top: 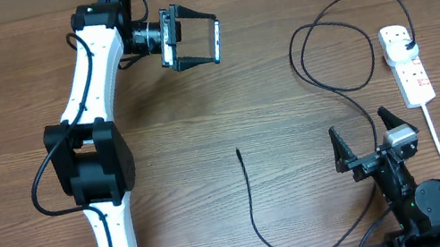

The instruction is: Plug charger to phone and switch on socket

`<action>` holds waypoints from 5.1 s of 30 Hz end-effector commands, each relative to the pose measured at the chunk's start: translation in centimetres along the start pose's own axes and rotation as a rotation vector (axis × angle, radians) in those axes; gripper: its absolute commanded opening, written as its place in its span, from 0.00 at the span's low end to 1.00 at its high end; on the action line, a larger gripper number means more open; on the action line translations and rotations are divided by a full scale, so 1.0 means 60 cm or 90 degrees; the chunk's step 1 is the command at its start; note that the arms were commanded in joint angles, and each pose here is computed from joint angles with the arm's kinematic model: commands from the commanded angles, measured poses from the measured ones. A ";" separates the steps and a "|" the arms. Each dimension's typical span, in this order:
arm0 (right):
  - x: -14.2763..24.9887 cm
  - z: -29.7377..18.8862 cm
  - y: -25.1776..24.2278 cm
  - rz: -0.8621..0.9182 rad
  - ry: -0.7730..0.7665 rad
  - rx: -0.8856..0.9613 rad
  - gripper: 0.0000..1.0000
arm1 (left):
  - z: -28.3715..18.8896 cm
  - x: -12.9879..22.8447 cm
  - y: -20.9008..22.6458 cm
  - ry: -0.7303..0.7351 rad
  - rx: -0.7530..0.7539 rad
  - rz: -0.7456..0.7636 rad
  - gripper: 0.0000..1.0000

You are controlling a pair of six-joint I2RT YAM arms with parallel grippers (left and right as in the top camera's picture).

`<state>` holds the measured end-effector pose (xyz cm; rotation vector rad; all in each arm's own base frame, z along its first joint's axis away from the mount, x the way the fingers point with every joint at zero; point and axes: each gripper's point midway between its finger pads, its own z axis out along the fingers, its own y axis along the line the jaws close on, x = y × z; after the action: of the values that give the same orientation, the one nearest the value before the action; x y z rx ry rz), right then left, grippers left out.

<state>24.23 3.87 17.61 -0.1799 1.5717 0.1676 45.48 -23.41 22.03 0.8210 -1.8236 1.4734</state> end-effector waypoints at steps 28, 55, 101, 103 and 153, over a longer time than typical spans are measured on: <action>0.003 0.000 0.000 -0.001 -0.002 -0.001 1.00 | 0.003 0.015 -0.012 0.005 0.001 0.018 0.04; -0.018 -0.001 0.005 0.161 -0.032 -0.016 1.00 | 0.003 0.012 -0.012 0.000 0.000 0.021 0.04; -0.009 0.231 0.169 0.743 0.544 -0.292 1.00 | -0.061 -0.156 0.097 -0.450 -0.213 -0.069 0.04; -0.001 0.237 0.181 0.736 0.549 -0.304 1.00 | -0.054 -0.156 0.101 -0.459 -0.222 -0.075 0.04; 0.070 0.265 0.189 0.628 0.533 -0.137 0.63 | 0.186 -0.046 0.155 -0.339 -0.298 -0.105 0.04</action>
<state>36.67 18.14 12.36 0.4620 2.3823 1.1505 38.18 -32.19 11.33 1.1577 -2.3175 0.6530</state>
